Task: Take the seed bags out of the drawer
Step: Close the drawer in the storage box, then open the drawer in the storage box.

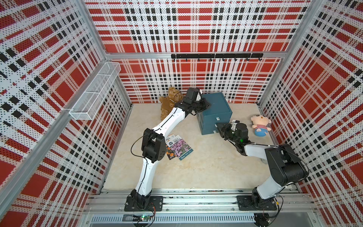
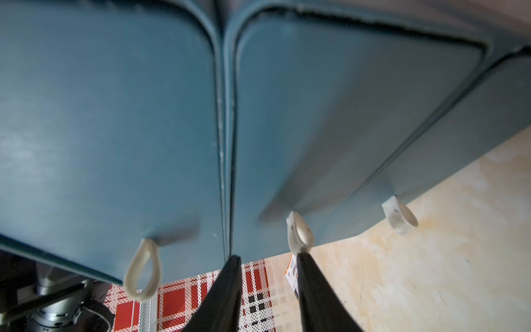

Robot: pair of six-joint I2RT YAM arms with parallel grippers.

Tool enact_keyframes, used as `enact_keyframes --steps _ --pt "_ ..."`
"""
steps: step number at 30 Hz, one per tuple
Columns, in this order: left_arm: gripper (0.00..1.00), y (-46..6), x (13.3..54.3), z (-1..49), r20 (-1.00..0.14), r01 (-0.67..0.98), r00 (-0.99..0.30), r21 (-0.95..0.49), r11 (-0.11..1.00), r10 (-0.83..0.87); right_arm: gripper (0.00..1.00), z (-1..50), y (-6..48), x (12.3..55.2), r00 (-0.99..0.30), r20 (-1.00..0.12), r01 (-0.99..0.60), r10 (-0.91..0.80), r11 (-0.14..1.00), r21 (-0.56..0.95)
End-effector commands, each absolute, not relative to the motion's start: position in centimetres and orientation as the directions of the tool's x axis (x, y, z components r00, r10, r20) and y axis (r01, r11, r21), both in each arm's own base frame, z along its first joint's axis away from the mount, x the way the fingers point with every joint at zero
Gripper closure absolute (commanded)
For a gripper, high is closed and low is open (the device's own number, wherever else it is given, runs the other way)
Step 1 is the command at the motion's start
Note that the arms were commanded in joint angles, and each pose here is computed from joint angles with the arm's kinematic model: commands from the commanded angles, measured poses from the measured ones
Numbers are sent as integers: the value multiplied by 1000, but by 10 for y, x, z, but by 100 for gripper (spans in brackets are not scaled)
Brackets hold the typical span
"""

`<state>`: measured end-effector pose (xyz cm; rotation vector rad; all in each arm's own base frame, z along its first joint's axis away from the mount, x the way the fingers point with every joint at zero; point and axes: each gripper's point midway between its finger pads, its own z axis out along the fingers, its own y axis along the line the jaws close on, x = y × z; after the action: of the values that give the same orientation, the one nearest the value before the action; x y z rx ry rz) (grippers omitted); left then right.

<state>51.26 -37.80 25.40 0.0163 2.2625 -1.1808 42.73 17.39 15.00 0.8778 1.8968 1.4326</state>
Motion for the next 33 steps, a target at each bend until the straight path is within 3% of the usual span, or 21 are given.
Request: enact_keyframes --steps 1,33 --pt "77 -375 517 225 -456 222 -859 -741 634 -232 64 151 176 437 -596 -64 135 801 179 975" --pt "77 -368 519 221 -447 199 -860 -739 644 -247 60 135 175 429 -611 -39 145 791 160 976"
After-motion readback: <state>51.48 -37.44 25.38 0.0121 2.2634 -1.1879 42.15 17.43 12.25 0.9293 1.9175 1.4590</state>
